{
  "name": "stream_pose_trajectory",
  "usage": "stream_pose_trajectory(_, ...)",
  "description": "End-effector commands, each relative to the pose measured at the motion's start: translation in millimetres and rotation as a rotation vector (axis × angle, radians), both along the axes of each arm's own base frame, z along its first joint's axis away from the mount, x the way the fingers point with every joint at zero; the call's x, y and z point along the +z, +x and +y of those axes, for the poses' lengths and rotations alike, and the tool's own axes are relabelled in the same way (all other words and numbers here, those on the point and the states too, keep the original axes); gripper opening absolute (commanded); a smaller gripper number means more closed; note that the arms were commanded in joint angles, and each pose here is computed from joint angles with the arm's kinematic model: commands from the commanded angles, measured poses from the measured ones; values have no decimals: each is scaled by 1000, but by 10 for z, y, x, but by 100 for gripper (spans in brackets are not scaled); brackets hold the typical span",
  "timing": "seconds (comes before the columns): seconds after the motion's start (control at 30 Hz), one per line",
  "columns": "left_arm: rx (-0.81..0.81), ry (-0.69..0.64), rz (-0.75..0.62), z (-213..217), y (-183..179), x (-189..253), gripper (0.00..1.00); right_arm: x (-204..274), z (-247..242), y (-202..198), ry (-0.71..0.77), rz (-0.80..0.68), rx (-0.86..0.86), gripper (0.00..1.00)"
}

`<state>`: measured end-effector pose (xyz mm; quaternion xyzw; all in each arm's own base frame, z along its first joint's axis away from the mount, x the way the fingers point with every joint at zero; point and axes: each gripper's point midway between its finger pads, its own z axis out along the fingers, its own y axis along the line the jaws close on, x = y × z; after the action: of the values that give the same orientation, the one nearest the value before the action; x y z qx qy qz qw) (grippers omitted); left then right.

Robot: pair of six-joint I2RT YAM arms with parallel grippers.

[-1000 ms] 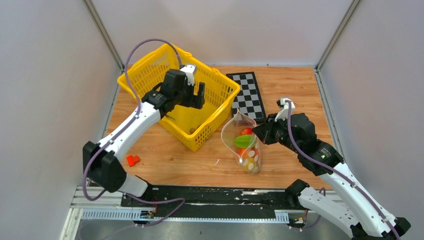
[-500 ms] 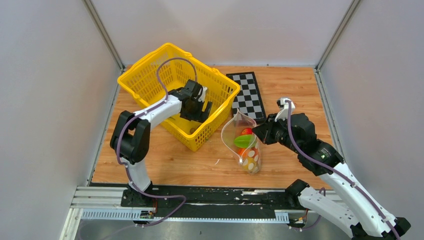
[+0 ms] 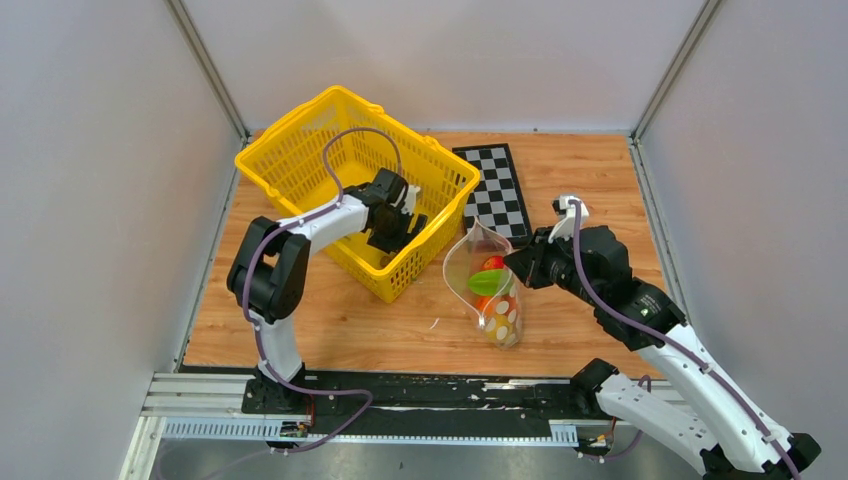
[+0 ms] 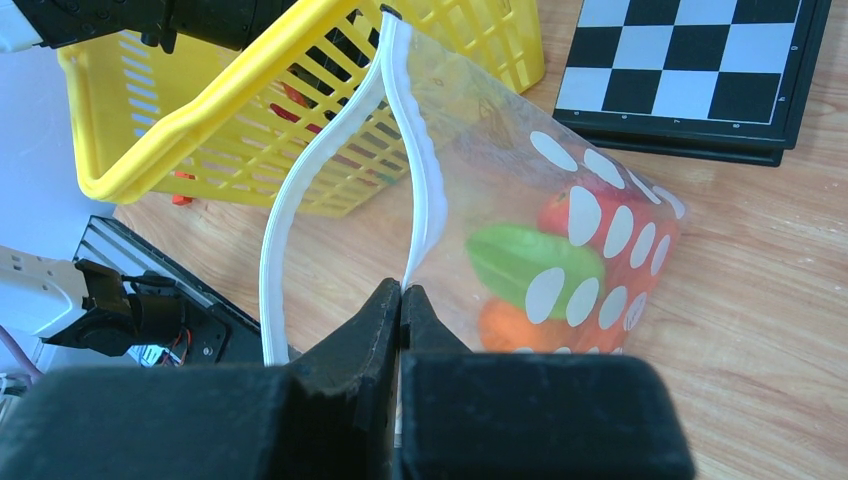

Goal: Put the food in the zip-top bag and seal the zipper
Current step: Pick up the fake fruit from the bin.

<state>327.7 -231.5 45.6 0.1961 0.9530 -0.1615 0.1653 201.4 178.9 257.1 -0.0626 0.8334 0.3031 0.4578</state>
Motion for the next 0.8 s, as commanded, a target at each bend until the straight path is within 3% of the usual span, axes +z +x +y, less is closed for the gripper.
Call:
stream_pose_trajectory(0.0,-58,20,-41,-97,29,-33,82,149,74,56,42,-44,9,0)
stream_pose_trajectory(0.3,-77,79,-41,-85,-39,-108,72,152,47,45,43,-46,0,0)
stream_pose_trajectory(0.47,-59,93,-58,-44,-29,-103,52,148,60,47,45,-44,4,0)
stream_pose_trajectory(0.57,-43,91,-81,-37,5,-53,45,155,59,40,46,-44,6,0)
stream_pose_trajectory(0.77,8,99,-169,24,116,193,42,163,36,32,48,-49,-2,0)
